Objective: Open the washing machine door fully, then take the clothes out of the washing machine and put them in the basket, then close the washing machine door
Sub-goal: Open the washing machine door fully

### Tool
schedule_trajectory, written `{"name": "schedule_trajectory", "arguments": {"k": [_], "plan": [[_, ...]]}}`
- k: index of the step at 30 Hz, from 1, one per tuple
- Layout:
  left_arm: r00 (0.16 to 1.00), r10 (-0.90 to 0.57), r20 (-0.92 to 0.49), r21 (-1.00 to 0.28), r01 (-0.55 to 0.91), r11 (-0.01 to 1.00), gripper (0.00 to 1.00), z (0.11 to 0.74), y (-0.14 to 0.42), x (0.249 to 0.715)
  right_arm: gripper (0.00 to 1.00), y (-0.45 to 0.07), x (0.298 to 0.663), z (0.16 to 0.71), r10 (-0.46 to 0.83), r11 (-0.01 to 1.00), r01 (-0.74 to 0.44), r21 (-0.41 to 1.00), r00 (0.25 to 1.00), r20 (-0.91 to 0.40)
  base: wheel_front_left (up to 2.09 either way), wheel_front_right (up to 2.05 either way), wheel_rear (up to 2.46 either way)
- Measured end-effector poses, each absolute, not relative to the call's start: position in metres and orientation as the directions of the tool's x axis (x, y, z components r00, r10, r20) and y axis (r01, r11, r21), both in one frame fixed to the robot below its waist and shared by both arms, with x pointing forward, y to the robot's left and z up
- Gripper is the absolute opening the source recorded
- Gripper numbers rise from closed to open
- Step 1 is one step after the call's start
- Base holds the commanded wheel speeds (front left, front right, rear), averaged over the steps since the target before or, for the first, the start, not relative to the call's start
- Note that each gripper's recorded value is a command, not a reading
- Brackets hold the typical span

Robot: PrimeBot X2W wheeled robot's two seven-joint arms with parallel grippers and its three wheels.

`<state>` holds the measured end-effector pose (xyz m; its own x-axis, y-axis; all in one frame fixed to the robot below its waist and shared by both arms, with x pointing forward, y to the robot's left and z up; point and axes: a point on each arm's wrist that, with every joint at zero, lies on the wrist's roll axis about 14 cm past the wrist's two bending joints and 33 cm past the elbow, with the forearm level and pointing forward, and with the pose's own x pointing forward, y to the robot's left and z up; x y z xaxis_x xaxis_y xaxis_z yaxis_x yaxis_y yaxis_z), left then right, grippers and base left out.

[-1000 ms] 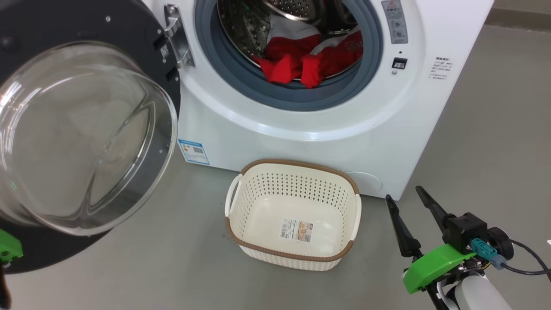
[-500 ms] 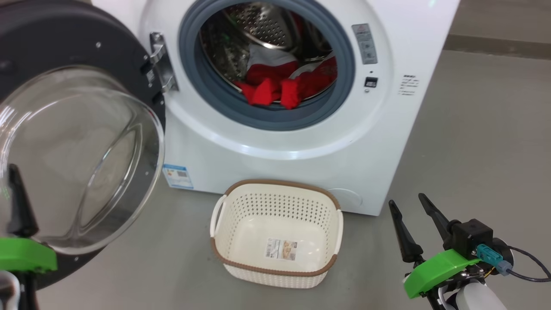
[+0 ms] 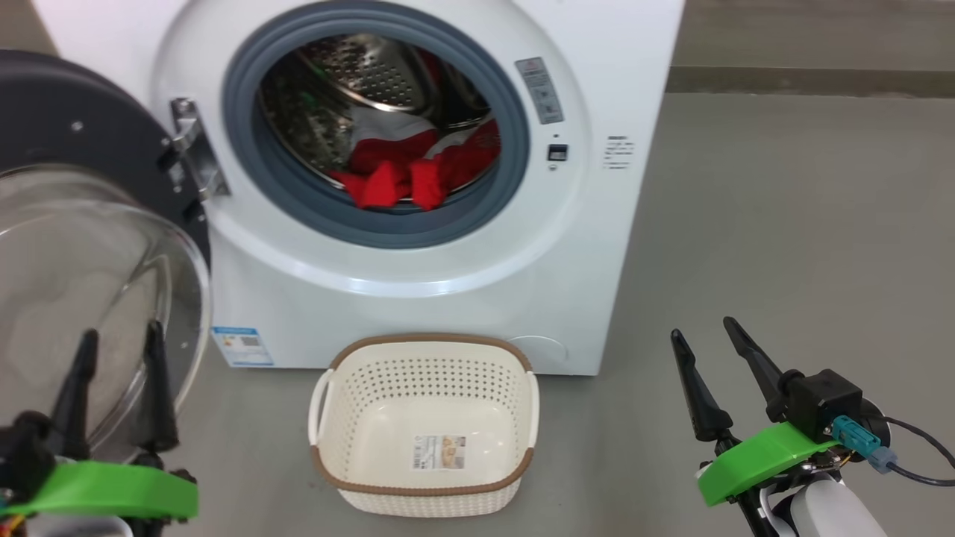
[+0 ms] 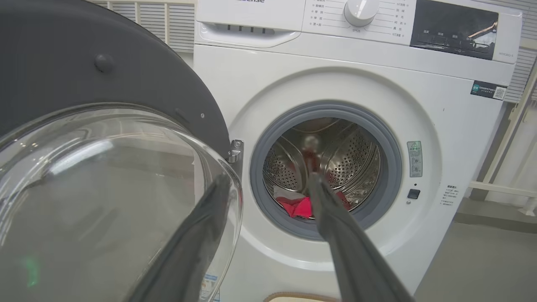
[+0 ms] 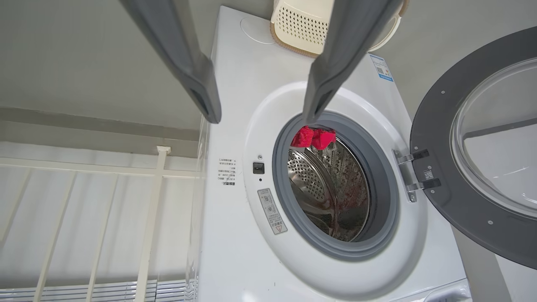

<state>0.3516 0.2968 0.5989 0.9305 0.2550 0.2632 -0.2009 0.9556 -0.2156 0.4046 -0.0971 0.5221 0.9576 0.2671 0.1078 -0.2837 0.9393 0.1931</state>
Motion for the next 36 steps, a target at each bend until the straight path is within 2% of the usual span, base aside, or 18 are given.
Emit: {"name": "schedule_trajectory", "arguments": {"k": [7,13,25,36], "plan": [[0.953,0.146,0.265,-0.226,-0.086,0.970,1.00,0.590,0.260,0.365,1.00,-0.120,0.398,0.530,0.208,0.953,-0.231,0.197,0.969,0.134,0.00,0.00,0.00],[0.974,0.072,0.213,-0.185,-0.032,0.982,1.00,0.565,0.237,0.368,1.00,-0.140,0.391,0.539,0.153,0.963,-0.184,0.199,0.975,0.164,0.00,0.00,0.00],[0.993,0.022,0.113,-0.190,0.000,0.982,1.00,0.525,0.206,0.362,1.00,-0.177,0.374,0.548,0.047,0.976,-0.087,0.200,0.980,0.195,0.00,0.00,0.00],[0.995,0.025,0.094,-0.162,-0.009,0.987,1.00,0.514,0.203,0.346,1.00,-0.194,0.344,0.522,-0.010,0.976,-0.019,0.216,0.991,0.132,0.00,0.00,0.00]]}}
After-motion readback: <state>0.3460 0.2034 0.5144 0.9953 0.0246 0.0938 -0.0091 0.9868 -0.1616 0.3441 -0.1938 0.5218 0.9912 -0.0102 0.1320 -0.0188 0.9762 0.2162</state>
